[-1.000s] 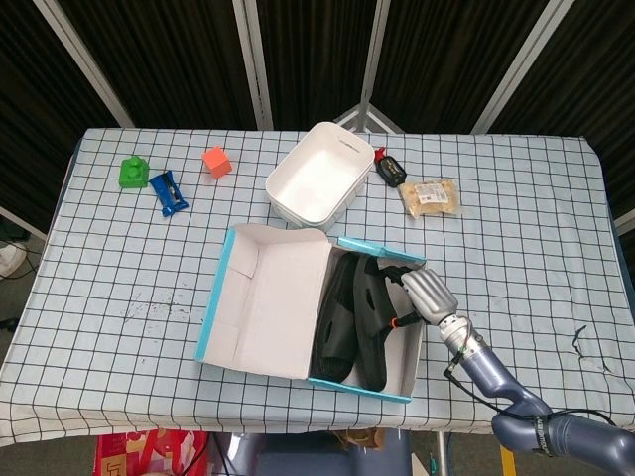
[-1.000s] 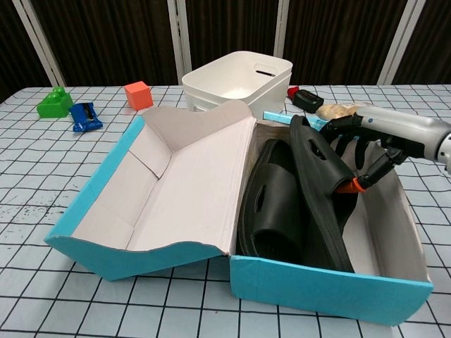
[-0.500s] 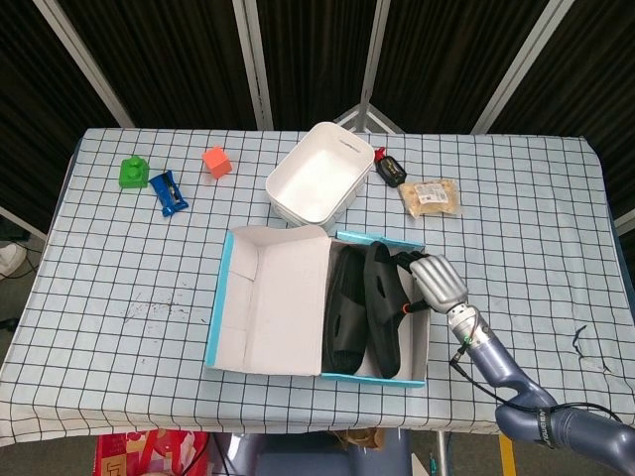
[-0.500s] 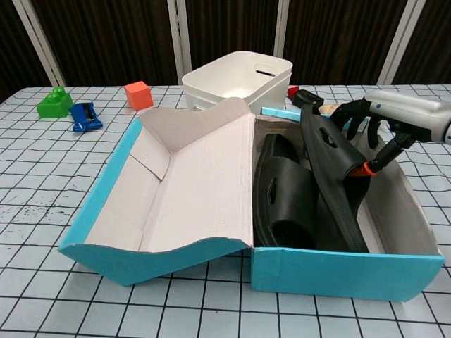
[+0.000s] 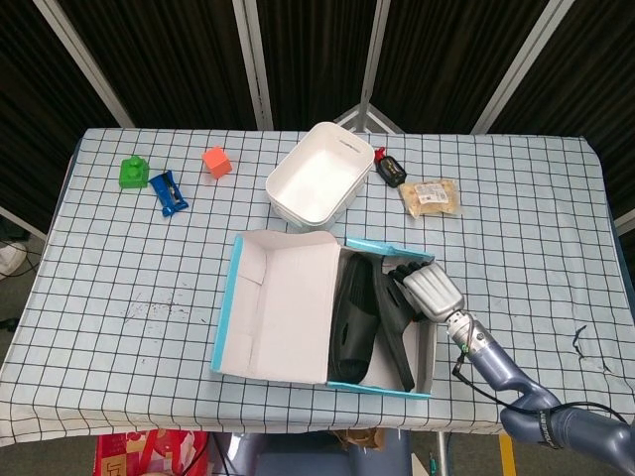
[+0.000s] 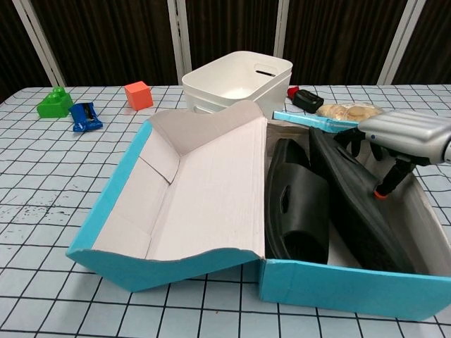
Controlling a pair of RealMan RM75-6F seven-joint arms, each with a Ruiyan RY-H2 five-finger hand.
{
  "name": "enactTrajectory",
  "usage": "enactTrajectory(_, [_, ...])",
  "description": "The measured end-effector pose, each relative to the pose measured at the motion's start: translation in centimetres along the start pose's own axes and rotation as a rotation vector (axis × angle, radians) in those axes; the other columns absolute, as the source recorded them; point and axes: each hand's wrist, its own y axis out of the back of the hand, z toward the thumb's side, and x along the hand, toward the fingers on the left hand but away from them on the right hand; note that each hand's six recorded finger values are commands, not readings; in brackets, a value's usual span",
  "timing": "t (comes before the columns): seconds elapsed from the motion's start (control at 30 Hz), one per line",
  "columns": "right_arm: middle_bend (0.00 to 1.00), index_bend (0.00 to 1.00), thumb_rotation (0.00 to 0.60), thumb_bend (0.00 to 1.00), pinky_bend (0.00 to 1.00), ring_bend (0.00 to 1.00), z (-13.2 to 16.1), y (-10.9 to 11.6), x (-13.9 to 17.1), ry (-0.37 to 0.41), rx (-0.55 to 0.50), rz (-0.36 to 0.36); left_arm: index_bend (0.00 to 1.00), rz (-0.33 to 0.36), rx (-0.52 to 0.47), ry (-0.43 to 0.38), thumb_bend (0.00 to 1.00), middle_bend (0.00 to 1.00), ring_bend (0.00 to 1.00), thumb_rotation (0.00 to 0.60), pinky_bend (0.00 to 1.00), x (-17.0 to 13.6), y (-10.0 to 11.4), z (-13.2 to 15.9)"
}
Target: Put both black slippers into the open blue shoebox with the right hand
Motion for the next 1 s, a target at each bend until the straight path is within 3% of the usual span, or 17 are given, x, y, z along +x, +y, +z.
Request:
enactTrajectory(0.13, [0.46, 0.66, 0.6, 0.39, 0.49, 0.36, 0.4, -0.3, 0.0, 0.001, -0.001, 0.011, 0.03, -0.004, 0.0, 0.0, 0.37, 0.0, 0.0, 0.6, 0.03, 0.1, -0.1, 0.0])
enactTrajectory(0.47, [0.46, 0.65, 0.6, 0.39, 0.49, 0.36, 0.3, -0.6, -0.3, -0.051, 0.108, 0.0, 0.03, -0.003, -0.002, 0.003, 0.37, 0.0, 0.0, 0.6, 0.03, 0.1, 0.0, -0.1])
enactTrajectory(0.7, [0.44, 0.51, 0.6, 0.39, 0.48, 0.31, 0.6, 0.5, 0.0, -0.078, 0.036, -0.004, 0.03, -0.008, -0.002, 0.0, 0.37, 0.0, 0.0, 0.6, 0.03, 0.1, -0.1, 0.0])
enactTrajectory(0.9, [0.3, 0.34, 0.6, 0.39, 0.22, 0.21, 0.2, 1.7, 0.3, -0.118, 0.001, 0.02, 0.03, -0.005, -0.006, -0.001, 0.37, 0.0, 0.0, 0.6, 0.03, 0.0, 0.0, 0.0])
enactTrajectory(1.0, [0.25, 0.28, 0.6, 0.39, 0.14, 0.17, -0.2, 2.1, 0.6, -0.139, 0.006, 0.043, 0.03, -0.007, -0.006, -0.001, 0.37, 0.0, 0.0, 0.6, 0.03, 0.1, 0.0, -0.1])
